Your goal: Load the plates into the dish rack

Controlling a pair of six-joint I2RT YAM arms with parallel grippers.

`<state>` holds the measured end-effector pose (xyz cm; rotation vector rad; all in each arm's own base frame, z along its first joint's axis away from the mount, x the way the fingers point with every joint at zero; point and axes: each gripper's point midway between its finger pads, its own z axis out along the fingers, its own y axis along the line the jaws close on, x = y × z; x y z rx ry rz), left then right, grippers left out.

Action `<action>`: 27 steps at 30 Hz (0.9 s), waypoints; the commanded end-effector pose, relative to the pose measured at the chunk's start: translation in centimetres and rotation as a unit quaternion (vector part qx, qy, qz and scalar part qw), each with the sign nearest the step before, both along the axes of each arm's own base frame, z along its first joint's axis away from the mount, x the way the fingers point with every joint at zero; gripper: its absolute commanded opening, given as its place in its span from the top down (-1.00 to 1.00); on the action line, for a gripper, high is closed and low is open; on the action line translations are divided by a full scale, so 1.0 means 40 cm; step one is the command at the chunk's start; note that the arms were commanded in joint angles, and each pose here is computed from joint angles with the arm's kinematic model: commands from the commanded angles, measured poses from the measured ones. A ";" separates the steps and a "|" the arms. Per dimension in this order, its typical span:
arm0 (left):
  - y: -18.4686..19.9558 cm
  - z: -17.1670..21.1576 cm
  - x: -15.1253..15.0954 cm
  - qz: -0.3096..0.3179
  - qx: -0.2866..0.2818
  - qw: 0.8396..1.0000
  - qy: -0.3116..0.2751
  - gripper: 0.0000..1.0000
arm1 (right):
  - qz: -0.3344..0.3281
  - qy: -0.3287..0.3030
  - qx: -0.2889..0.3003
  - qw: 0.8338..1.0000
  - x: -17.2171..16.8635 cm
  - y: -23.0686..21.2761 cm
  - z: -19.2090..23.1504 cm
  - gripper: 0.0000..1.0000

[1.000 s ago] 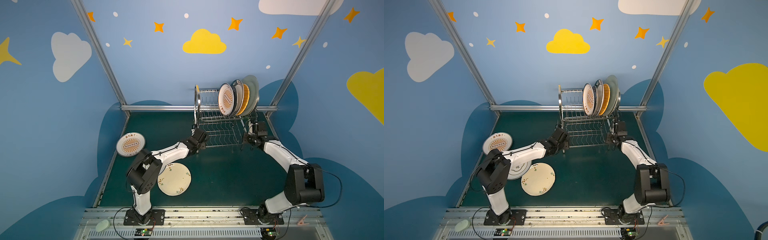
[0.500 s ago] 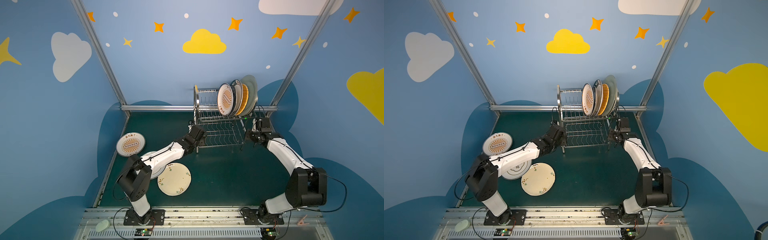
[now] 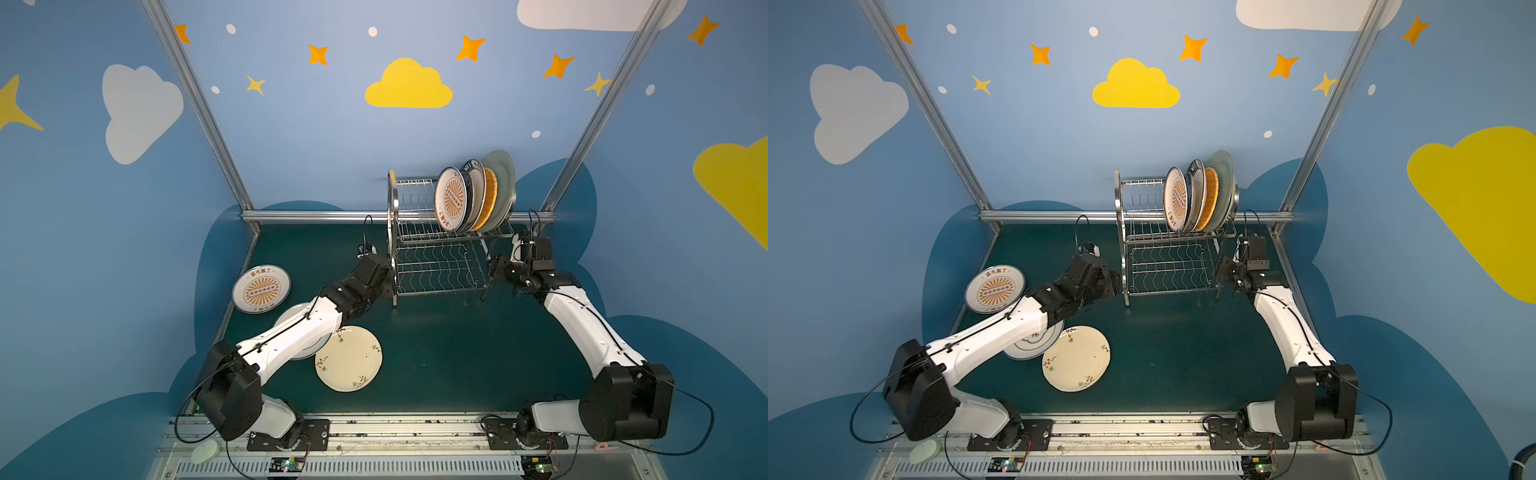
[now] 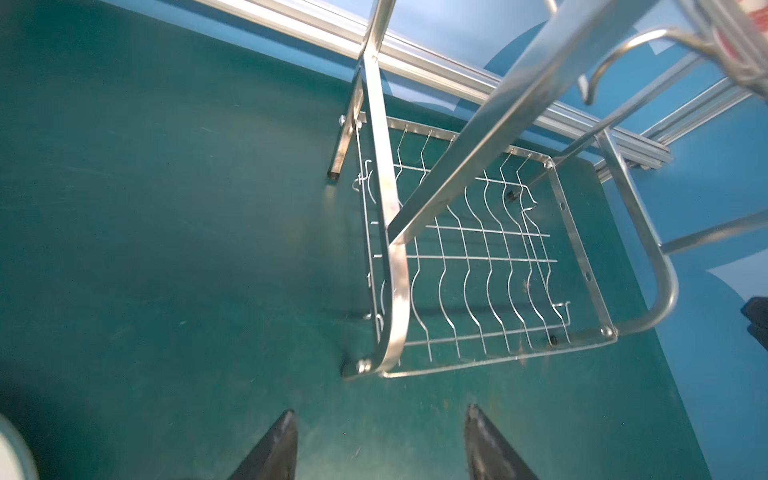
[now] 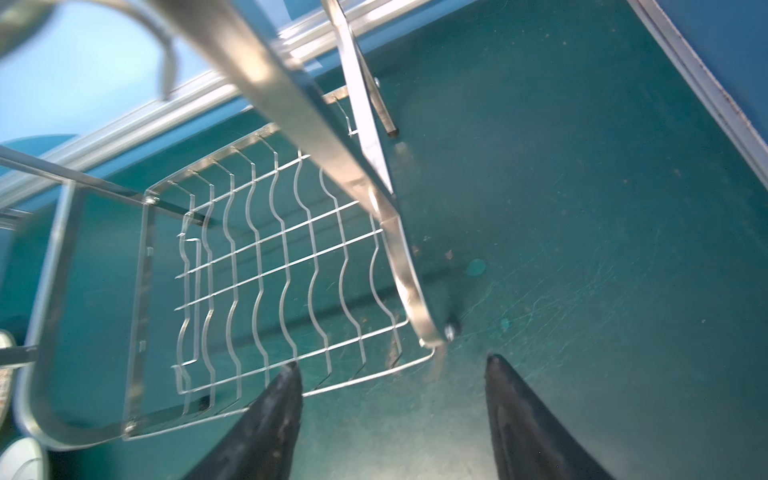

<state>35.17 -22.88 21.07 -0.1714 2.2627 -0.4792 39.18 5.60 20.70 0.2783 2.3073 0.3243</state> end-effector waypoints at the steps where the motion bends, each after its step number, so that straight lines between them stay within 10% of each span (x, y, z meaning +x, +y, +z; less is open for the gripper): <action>1: 0.045 0.020 -0.063 -0.004 -0.007 1.000 0.013 -0.37 | 0.005 -0.014 0.022 1.000 -0.035 0.010 0.029 -0.49; 13: 0.337 -0.086 -0.341 0.106 -0.084 0.988 0.077 -1.00 | 0.090 -0.056 0.069 0.992 -0.172 0.116 0.049 -0.73; 27: 0.536 -0.265 -0.444 0.404 -0.270 0.866 0.118 -1.00 | 0.211 -0.051 0.058 0.975 -0.265 0.278 -0.009 -0.81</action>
